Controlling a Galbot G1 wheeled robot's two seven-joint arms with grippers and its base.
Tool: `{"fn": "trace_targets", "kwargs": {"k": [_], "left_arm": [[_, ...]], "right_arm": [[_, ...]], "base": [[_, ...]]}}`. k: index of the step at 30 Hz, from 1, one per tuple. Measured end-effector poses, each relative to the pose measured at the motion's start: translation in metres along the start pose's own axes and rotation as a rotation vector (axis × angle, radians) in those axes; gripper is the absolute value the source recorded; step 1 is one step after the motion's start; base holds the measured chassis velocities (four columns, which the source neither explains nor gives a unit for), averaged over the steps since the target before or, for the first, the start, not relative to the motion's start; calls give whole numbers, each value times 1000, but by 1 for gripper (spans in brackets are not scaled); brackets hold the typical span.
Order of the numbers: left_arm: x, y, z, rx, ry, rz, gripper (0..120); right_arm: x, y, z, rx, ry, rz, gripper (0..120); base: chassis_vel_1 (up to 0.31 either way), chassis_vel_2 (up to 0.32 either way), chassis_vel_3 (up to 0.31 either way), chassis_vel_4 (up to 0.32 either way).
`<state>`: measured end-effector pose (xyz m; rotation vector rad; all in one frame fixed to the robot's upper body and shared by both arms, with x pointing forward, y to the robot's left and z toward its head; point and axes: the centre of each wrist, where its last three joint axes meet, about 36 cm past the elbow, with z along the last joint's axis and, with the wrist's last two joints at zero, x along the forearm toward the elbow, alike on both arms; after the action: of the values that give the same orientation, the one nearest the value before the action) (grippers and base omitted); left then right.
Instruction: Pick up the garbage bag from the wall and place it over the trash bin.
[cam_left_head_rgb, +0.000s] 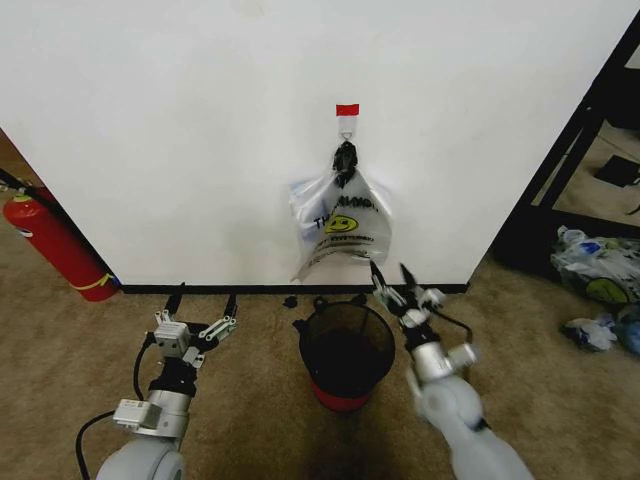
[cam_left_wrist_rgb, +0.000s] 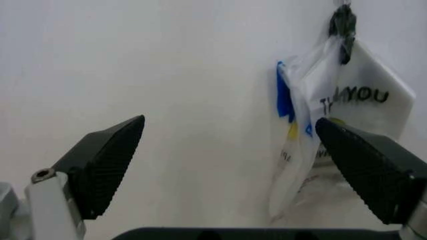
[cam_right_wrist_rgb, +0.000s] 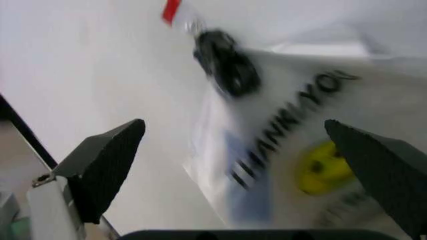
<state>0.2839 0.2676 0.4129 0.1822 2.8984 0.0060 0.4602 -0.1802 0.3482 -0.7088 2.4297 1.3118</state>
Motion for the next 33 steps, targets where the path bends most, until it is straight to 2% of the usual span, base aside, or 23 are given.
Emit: {"fn": "trace_targets", "kwargs": {"k": [1,3,6,15,18,22,30,33], "left_arm": [[1,3,1,-7,4,-5,100],[1,8,2,-18,9,-13,100],[2,12,3,-28,14,-22,100],[3,19,6,-40,22,-41,100],[2,21,7,-43,22,-47,100],[1,24,9,-45,25,-55,100],[-3,24,16,-37,30,-57,100],[-3,25,17,-39,31,-56,100]], "right_arm": [[-19,-2,6,-81,-37,-15,100],[-49,-4,11,-165,-79,-55,100],[-71,-7,16,-217,-88,-92,100],[-125,-16,32,-292,-100,-161,99],[-140,-19,35,-295,-105,-169,94],[-149,-24,38,-292,-97,-168,87],[-142,-44,41,-237,-44,-134,88],[-144,-48,40,-227,-40,-125,79]], "base": [[0,0,0,0],[0,0,0,0],[0,0,0,0],[0,0,0,0],[0,0,0,0],[0,0,0,0],[0,0,0,0],[0,0,0,0]]}}
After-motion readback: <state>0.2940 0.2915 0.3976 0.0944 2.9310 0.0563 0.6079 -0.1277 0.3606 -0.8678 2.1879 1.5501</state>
